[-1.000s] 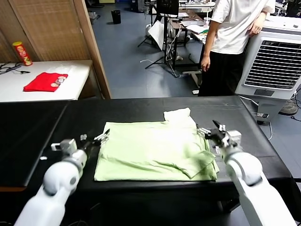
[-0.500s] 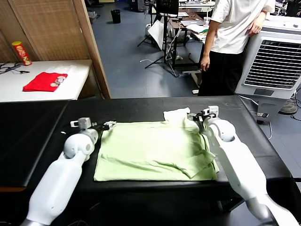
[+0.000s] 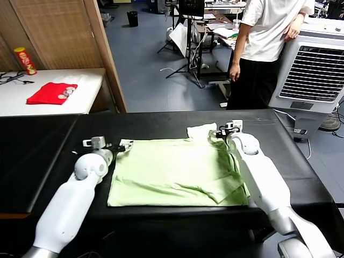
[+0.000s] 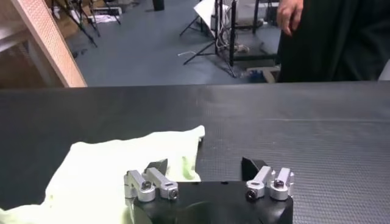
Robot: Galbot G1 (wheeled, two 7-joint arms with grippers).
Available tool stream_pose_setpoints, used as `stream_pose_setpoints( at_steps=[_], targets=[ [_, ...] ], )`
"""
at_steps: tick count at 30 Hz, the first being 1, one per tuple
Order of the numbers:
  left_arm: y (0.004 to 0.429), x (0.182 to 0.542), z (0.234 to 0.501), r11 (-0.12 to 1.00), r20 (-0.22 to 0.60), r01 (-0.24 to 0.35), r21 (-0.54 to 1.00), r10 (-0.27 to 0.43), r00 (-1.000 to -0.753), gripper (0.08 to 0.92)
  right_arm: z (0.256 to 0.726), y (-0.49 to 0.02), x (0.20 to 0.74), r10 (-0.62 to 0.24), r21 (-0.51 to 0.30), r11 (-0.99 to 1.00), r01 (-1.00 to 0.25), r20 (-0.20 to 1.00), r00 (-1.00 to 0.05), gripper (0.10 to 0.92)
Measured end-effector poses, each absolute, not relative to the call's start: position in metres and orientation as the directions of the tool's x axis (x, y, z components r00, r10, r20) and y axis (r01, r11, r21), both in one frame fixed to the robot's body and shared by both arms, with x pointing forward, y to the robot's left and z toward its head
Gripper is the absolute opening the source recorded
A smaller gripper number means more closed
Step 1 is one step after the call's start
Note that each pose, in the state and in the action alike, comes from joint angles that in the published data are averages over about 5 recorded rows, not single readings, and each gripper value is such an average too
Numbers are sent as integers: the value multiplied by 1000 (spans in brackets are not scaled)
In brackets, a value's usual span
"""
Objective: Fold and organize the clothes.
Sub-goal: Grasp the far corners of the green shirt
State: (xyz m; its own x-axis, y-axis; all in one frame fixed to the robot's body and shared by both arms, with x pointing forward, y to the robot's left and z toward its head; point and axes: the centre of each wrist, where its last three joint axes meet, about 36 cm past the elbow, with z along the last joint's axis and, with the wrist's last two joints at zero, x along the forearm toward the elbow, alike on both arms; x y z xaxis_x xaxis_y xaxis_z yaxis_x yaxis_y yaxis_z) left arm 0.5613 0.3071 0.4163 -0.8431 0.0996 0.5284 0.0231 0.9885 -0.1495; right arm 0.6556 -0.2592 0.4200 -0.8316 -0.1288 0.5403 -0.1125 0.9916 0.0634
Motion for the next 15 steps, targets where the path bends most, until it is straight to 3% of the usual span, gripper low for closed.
stream_pose_setpoints(
  at_steps=[7, 9, 12, 15],
  targets=[
    [309, 565, 411, 988, 526, 28, -150, 104, -844, 186, 417, -258, 653, -137, 67, 991, -120, 511, -849, 368],
    [309, 565, 411, 988, 517, 33, -151, 108, -849, 136, 417, -259, 651, -143, 69, 990, -126, 486, -862, 256],
    [310, 564, 412, 989, 498, 36, -145, 105, -861, 129, 418, -263, 645, -157, 73, 988, -139, 437, -886, 144],
    [312, 560, 416, 991, 473, 41, -129, 98, -875, 128, 421, -267, 634, -173, 73, 985, -157, 395, -902, 122]
  ],
)
